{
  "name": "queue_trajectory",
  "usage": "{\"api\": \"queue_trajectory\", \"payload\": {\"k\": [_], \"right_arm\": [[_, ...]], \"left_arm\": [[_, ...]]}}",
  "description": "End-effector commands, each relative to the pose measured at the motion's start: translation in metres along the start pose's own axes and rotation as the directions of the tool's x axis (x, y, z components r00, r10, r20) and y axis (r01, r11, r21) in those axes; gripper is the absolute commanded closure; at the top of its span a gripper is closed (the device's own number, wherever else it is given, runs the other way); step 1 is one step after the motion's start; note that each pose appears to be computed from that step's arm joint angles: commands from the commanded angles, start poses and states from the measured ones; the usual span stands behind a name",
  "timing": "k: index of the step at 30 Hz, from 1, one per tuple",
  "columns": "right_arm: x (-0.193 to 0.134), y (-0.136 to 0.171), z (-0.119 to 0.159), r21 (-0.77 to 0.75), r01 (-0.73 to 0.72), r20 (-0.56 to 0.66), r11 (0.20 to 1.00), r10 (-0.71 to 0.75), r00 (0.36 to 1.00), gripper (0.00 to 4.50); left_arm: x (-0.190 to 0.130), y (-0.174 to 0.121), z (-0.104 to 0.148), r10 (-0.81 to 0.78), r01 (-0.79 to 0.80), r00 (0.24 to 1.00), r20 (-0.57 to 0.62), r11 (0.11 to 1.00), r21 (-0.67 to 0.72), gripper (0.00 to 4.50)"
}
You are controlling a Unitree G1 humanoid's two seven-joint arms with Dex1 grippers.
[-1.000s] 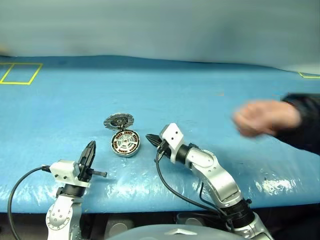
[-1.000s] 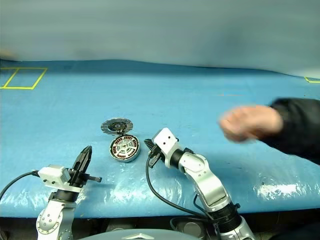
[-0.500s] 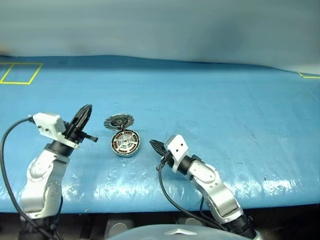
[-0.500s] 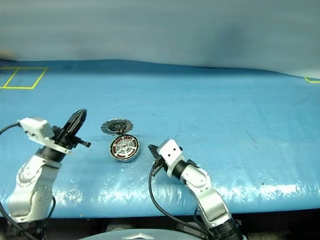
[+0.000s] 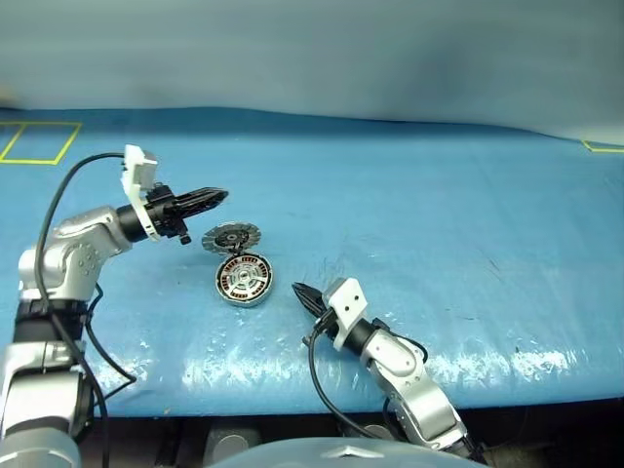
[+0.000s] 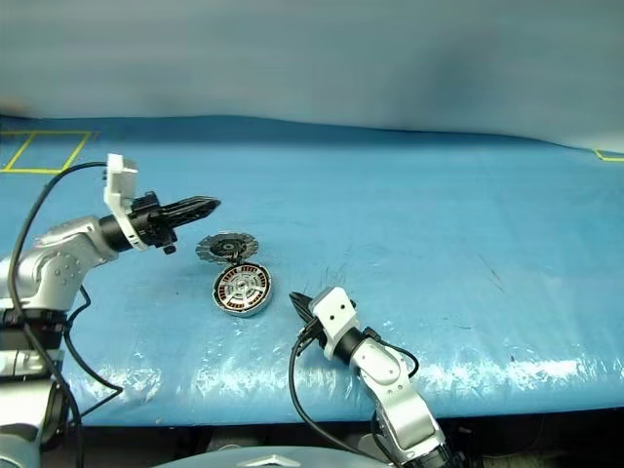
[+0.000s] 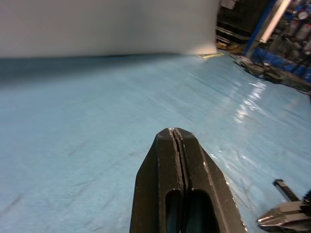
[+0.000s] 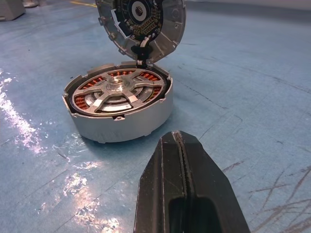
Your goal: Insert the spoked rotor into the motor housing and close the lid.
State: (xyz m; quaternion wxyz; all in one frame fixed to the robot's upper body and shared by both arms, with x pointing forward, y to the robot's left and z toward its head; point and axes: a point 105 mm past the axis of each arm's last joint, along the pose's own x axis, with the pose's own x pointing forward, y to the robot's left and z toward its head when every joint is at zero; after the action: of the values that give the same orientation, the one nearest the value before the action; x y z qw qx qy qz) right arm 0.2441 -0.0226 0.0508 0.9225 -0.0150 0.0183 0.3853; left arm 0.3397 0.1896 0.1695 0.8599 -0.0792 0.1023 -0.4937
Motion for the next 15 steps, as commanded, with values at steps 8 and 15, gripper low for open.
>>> {"api": "queue_trajectory", "payload": {"k": [8,15], "right_arm": [[-0.007,-0.006,0.008,0.002,0.08,0.028,0.997,-0.08,0.996,4.5],[-0.004,-0.008,0.007,0.006,0.078,0.015,0.997,-0.078,0.997,4.5]], "left_arm": [[0.008,0.003,-0.036,-0.115,0.099,0.971,-0.209,0.992,-0.083,4.48],[0.008,-0.025,-0.061,-0.259,0.219,0.92,-0.293,0.962,-0.161,4.48]]}}
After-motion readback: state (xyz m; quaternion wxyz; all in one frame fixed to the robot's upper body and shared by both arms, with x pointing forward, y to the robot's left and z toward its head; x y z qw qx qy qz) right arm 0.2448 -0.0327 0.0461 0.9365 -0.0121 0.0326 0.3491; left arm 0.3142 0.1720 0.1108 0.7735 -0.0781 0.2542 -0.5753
